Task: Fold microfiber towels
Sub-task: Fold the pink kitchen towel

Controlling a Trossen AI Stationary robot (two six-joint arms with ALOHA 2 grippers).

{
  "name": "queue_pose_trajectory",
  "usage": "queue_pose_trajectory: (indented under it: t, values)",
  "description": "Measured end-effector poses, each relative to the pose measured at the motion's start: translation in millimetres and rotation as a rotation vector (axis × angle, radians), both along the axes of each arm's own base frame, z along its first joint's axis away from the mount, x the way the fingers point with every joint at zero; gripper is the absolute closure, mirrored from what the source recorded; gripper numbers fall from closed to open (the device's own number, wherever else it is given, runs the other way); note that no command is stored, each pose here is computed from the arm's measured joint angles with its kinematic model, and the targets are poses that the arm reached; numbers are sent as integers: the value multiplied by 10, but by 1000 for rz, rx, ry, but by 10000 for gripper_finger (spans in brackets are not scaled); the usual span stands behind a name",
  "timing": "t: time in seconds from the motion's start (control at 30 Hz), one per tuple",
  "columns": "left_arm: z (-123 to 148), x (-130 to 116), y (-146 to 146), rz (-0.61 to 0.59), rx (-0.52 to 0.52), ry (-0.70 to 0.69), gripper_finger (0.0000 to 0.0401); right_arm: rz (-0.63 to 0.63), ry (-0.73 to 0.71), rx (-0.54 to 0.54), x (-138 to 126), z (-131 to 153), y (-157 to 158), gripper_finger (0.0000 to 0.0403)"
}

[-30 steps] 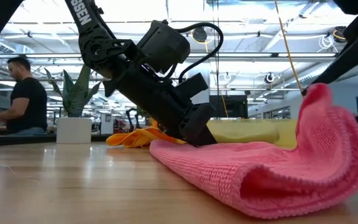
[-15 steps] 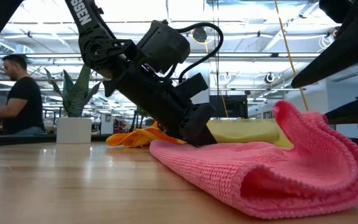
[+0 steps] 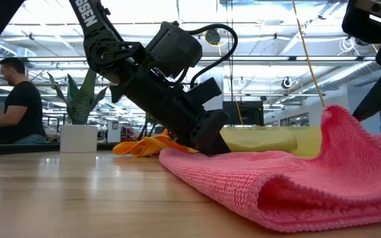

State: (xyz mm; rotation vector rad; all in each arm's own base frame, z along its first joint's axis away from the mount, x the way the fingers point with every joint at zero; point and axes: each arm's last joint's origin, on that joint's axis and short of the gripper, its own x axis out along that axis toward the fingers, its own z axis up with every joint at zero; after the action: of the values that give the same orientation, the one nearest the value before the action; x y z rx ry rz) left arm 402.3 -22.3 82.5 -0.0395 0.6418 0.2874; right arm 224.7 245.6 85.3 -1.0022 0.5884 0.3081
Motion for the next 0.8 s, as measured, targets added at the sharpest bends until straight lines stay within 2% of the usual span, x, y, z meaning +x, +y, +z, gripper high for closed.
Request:
queue_pose_trajectory:
  t: [0.17,0.33,0.53,0.67,0.8]
  values:
    - [0,0,0,0,0,0,270,40,71,-94,-27,-51,-53,268]
    - [0,0,0,0,0,0,270,32,85,-138,-7,-61,-105,268]
    - [0,0,0,0,0,0,270,-145,-66,-244,25,-24,-176,268]
    - [1,1,-2,0,0,0,270,-242,-149,-212,28,6,-177,268]
    - [0,0,-2,-1,0,0,270,-265,-173,-149,34,21,-154,268]
